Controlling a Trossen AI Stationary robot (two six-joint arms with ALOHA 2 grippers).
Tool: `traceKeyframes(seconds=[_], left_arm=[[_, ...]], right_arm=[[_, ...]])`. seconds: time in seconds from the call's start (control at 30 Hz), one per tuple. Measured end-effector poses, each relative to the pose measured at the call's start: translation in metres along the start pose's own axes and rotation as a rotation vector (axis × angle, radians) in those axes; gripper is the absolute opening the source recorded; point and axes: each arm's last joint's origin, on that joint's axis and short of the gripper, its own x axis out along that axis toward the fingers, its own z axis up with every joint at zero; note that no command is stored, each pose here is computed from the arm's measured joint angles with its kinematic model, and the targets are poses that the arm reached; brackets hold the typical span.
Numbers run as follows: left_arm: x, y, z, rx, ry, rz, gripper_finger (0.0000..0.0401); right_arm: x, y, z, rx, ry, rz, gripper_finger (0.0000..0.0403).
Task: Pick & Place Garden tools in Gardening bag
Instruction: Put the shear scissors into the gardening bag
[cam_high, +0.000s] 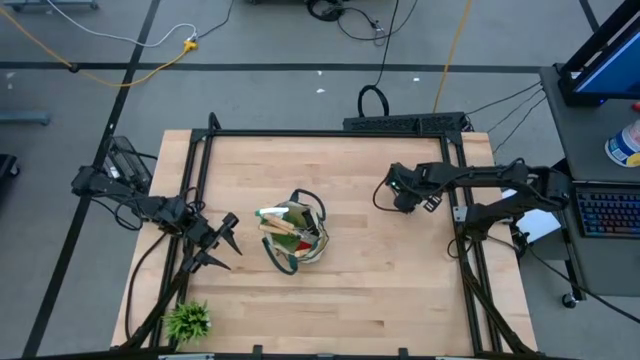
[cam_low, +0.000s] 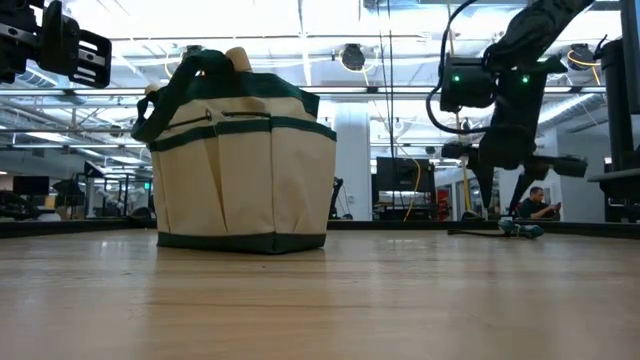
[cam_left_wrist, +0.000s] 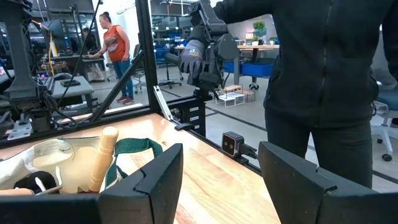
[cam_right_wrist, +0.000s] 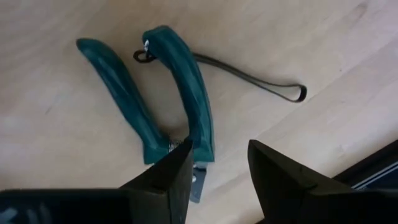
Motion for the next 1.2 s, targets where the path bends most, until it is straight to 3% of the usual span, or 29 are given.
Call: traceKeyframes(seconds=[0.87,1.2], left_arm=[[0.000,0.000,-0.001,-0.018,0.005,-0.007,0.0216],[0.000,0.000,0.000,-0.016,-0.003,-0.012,0.0216]], right_arm=[[0.032,0.001,0.013,-0.055,-0.021,0.102,0.0144],[0.050,0.018,0.014,-0.070,-0.004,0.179,0.0143]])
